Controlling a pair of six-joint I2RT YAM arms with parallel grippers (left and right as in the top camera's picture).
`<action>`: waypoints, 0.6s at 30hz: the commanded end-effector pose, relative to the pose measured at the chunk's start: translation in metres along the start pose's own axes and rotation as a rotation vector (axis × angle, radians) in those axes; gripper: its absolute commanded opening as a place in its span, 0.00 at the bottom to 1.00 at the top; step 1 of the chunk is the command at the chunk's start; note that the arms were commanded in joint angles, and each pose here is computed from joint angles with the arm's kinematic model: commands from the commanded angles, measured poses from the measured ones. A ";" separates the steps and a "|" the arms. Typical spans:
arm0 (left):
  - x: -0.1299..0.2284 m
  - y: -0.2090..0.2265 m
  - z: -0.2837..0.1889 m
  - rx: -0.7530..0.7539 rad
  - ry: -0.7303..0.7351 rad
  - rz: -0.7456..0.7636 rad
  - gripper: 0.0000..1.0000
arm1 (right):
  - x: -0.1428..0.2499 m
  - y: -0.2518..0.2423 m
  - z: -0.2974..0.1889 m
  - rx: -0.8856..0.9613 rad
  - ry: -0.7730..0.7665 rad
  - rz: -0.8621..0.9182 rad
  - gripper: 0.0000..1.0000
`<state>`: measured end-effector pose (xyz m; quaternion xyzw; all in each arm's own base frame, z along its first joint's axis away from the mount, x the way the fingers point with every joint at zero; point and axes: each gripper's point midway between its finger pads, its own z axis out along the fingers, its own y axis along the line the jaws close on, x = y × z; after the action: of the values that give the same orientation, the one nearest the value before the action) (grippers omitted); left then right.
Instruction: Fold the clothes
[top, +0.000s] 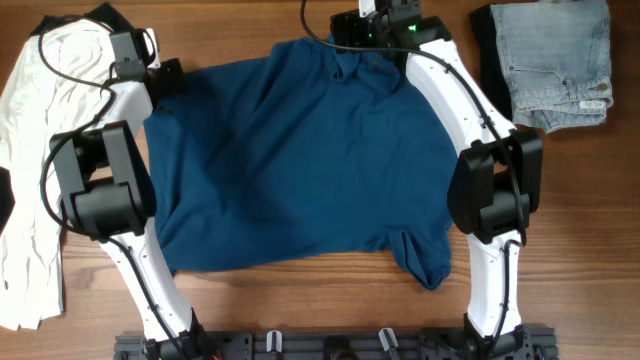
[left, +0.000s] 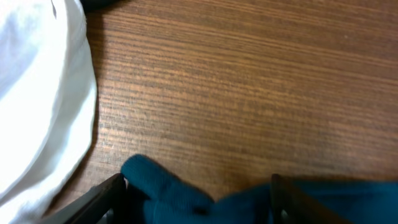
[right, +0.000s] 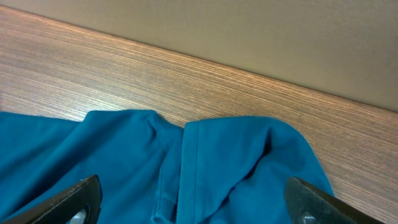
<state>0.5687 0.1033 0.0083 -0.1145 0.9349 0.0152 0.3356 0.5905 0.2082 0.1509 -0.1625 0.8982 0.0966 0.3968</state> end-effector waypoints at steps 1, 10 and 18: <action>0.027 0.002 0.023 0.004 0.063 -0.042 0.72 | 0.007 -0.005 0.009 0.010 0.014 -0.014 0.94; 0.026 0.004 0.020 -0.011 0.066 -0.099 0.04 | -0.010 -0.033 0.007 0.104 -0.057 0.036 0.92; 0.001 0.001 -0.035 -0.013 0.073 -0.119 0.04 | -0.022 -0.085 -0.001 0.082 -0.127 0.163 0.92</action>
<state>0.5528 0.1034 0.0051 -0.1642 0.9412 0.0042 0.2954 0.6278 0.1466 0.1739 -0.0816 0.8832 0.0769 0.4554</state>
